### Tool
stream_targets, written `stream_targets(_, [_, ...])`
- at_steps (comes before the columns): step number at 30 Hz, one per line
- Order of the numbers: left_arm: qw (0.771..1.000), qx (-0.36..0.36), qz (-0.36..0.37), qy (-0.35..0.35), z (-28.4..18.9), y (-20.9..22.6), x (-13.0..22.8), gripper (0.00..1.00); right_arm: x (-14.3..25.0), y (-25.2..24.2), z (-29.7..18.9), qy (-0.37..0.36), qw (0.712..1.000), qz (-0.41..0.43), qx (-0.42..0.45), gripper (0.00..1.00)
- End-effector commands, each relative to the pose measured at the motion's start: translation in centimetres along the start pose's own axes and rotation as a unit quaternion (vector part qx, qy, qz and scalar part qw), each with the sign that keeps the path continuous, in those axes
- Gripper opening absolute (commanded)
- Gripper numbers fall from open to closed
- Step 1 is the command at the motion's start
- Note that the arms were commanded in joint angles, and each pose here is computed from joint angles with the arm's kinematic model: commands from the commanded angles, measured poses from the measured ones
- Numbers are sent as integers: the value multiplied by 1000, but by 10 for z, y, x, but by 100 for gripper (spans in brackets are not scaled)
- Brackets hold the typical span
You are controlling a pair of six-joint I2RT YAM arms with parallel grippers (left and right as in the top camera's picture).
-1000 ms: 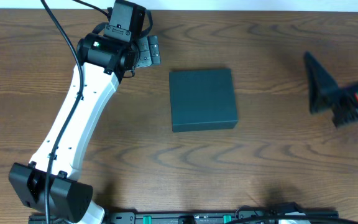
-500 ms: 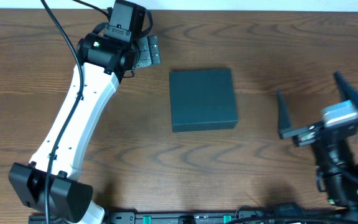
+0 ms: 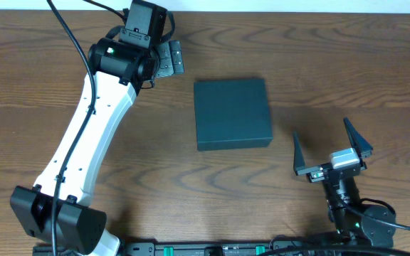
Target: Pack container
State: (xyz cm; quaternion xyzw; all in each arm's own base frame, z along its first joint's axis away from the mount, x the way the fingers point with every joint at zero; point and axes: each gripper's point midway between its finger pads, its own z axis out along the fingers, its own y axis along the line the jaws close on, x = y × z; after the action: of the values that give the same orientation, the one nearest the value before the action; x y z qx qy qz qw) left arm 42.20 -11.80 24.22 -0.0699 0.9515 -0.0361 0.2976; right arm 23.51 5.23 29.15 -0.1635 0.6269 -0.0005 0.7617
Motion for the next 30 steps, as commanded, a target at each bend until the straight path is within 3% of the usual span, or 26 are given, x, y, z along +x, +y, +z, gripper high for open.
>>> stream_targets(1, [1000, -8, 2, -1, 1, 4, -1, 99, 16, 0, -2, 3, 1000, 28, 7, 99])
stream_targets(14, [1000, -8, 2, -1, 1, 4, -1, 98, 61, -4, -3, 28, 995, 85, 43, 99])
stream_targets(30, [1000, -8, 2, -1, 1, 4, -1, 99, 88, -10, -11, 27, 984, 155, 79, 99])
